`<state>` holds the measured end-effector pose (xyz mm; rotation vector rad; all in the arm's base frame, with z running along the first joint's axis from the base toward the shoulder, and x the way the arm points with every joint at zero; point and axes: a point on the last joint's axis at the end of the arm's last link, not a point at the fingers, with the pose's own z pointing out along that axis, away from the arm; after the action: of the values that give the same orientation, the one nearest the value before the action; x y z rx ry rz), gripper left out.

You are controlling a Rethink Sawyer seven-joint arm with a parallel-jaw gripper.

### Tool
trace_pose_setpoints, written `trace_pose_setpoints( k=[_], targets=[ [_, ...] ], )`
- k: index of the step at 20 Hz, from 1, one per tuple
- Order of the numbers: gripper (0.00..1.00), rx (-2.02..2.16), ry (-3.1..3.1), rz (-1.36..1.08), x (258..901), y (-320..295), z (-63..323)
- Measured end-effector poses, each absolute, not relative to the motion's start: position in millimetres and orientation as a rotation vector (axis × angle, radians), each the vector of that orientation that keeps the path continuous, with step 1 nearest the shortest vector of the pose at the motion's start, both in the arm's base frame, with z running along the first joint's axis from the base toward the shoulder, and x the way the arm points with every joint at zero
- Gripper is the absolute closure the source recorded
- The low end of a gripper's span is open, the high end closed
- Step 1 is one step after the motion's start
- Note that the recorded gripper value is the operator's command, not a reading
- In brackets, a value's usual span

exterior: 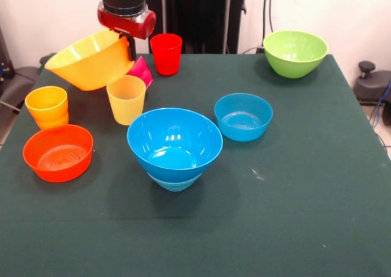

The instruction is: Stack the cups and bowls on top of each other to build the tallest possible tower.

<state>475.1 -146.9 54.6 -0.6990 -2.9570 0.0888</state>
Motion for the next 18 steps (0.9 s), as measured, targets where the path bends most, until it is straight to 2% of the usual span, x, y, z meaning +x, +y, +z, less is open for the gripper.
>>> trace_pose_setpoints(
  k=[10, 18],
  targets=[
    [1.0, -0.721, -2.934, 0.097, 489, -145, 79],
    [1.0, -0.789, -2.882, 0.114, 510, -141, 132]
  ],
)
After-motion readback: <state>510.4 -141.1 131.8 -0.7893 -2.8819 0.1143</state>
